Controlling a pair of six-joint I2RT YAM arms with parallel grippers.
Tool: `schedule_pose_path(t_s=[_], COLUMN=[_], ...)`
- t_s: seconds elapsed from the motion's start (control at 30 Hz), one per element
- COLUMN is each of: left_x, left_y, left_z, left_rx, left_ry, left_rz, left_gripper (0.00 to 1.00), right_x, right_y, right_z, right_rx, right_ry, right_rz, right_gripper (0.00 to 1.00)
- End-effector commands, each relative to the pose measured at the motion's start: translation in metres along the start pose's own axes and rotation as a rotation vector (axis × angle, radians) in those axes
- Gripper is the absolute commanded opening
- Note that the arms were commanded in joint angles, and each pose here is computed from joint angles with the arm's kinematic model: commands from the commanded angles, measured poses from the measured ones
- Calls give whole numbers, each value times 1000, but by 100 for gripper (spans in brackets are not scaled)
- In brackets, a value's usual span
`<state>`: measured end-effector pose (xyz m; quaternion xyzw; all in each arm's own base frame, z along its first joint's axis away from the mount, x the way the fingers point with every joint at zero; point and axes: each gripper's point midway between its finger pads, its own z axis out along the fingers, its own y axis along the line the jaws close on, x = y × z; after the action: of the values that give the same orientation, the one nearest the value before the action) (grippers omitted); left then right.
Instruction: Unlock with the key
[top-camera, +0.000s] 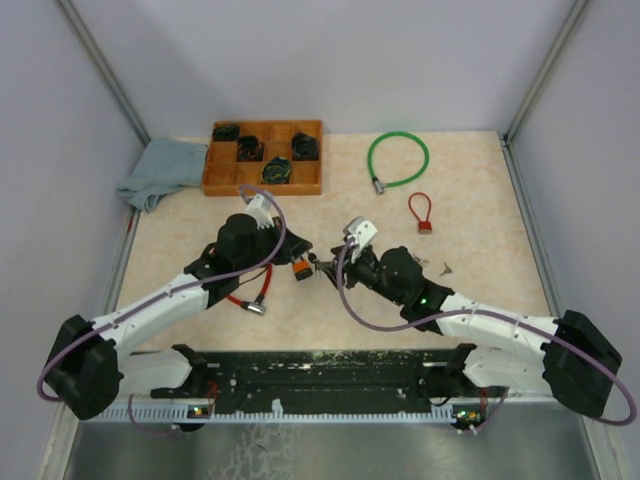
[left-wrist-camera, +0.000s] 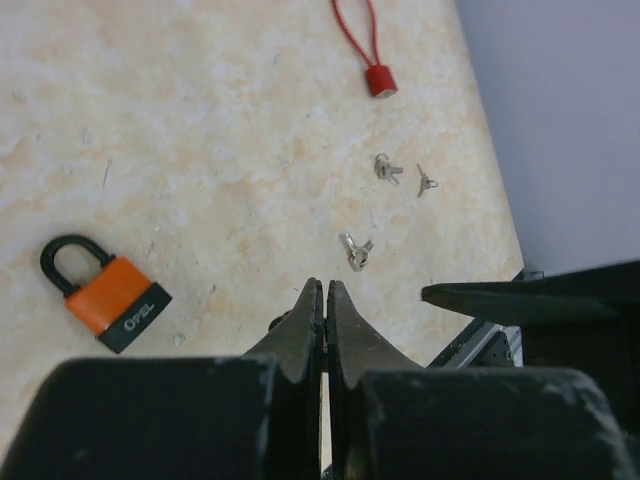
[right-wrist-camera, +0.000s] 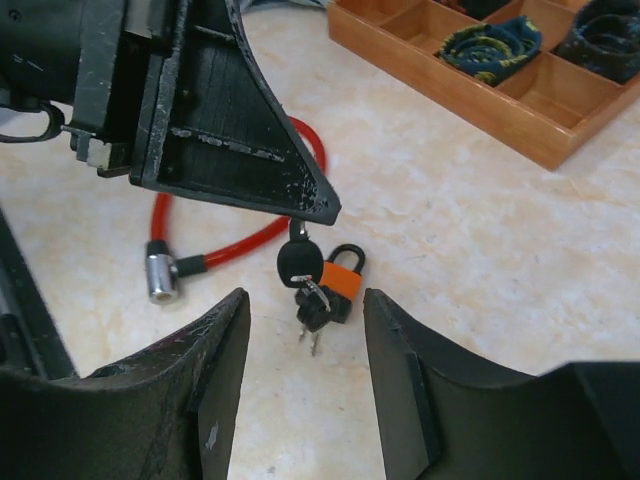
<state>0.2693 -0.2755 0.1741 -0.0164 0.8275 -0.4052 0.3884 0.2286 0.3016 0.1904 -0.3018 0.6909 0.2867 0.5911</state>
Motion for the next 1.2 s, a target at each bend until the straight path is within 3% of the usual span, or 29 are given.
schedule_pose_path(t_s=[0.0, 0.27, 0.63, 1.17], left_x=[-27, -22, -16, -9], left_y=[-43, -79, -110, -124], left_z=[-14, -40, -79, -90], left_rx=[214, 455, 687, 806], left_ry=[-119, -151, -240, -232], left_rz=[241, 462, 516, 462], left_gripper=[0, 0, 0, 0], right_x=[-27, -55, -76, -86], right_y=[19, 17, 30, 42], right_z=[-10, -29, -37, -46], right_rx=[-218, -448, -619, -729], right_ry=[-96, -226, -299, -346], right_rz=[183, 362, 392, 386], right_gripper=[49, 49, 47, 20])
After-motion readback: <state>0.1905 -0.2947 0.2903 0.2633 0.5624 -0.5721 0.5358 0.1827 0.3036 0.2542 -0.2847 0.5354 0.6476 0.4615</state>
